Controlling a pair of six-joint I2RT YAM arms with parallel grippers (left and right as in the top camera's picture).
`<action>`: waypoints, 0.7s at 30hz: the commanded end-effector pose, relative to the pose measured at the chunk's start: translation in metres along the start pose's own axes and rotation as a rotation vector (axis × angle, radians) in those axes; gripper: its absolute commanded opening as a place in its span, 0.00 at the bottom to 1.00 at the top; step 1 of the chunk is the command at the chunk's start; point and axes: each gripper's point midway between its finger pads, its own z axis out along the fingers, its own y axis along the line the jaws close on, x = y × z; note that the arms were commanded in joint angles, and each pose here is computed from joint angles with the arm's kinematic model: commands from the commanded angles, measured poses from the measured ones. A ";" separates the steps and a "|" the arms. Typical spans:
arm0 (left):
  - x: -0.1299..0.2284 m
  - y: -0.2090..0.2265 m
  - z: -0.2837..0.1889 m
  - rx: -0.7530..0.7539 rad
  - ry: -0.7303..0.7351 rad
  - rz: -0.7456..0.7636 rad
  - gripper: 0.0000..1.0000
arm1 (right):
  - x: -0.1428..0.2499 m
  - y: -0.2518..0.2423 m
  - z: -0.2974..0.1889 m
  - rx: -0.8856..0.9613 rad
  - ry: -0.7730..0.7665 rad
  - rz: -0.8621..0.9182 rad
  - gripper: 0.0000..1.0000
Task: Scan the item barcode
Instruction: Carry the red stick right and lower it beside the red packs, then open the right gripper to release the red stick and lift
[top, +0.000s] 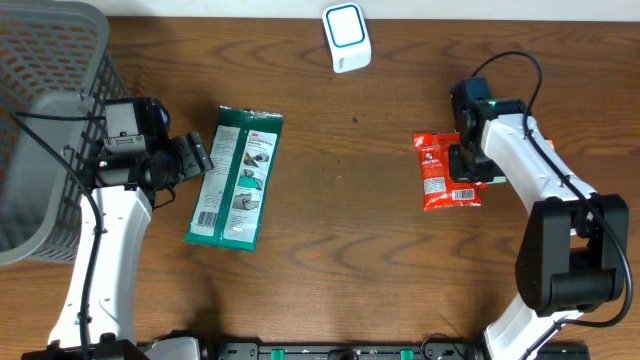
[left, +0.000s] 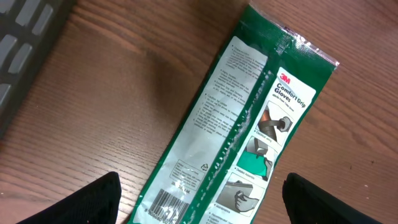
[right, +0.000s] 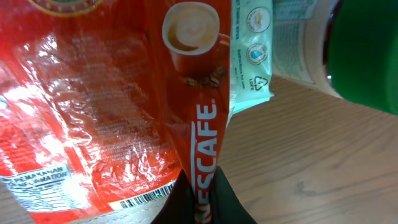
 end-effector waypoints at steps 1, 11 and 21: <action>-0.002 0.002 -0.001 -0.009 -0.007 0.019 0.84 | 0.001 -0.002 0.006 0.015 -0.018 -0.067 0.12; -0.002 0.002 -0.001 -0.009 -0.007 0.019 0.84 | -0.001 -0.002 0.012 0.024 -0.033 -0.072 0.49; -0.002 0.002 -0.001 -0.009 -0.007 0.019 0.84 | -0.007 -0.003 -0.011 -0.007 -0.070 -0.029 0.58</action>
